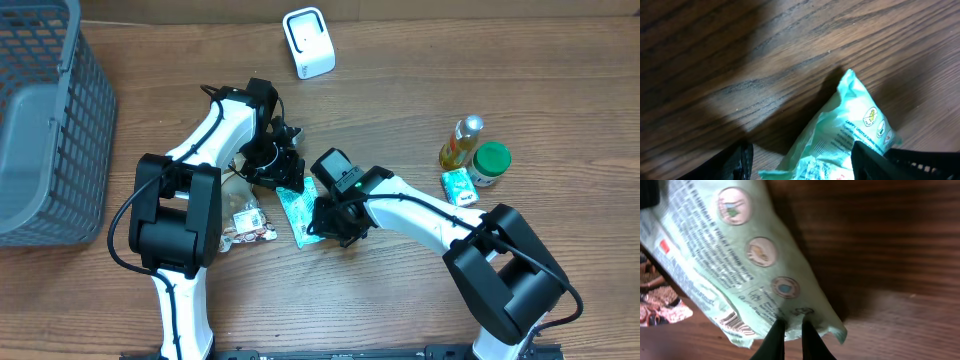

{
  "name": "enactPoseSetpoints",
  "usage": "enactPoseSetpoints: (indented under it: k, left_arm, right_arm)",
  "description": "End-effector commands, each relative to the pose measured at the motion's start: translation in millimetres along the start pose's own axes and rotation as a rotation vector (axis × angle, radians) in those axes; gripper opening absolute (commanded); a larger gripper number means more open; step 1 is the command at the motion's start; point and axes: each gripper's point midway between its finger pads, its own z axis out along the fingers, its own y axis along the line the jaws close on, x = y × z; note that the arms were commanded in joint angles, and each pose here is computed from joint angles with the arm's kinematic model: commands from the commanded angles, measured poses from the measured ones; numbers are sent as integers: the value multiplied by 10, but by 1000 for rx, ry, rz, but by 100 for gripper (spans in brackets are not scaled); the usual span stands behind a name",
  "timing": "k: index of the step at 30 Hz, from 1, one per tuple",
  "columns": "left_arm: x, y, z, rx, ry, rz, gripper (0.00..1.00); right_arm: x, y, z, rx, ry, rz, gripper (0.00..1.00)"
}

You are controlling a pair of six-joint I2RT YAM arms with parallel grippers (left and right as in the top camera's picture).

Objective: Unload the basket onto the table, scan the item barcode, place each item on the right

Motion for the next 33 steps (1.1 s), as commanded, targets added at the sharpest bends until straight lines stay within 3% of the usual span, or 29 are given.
enactPoseSetpoints:
  k: [1, 17, 24, 28, 31, 33]
  left_arm:
    - [-22, -28, 31, 18, 3, 22, 67]
    - [153, -168, 52, 102, 66, -18, 72]
    - [246, -65, 377, 99, 59, -82, 72]
    - [249, -174, 405, 172, 53, -100, 51]
    - [260, -191, 399, 184, 57, -104, 40]
    - [282, -192, 397, 184, 66, -108, 38]
  right_arm:
    - [-169, -138, -104, 15, -58, 30, 9]
    - [-272, -242, -151, 5, -59, 52, 9]
    - [-250, -217, -149, -7, -47, 51, 9]
    - [-252, -217, -149, -7, -47, 51, 9]
    - [-248, -218, -149, -7, -46, 50, 9]
    - [-245, -222, -149, -5, -45, 52, 9]
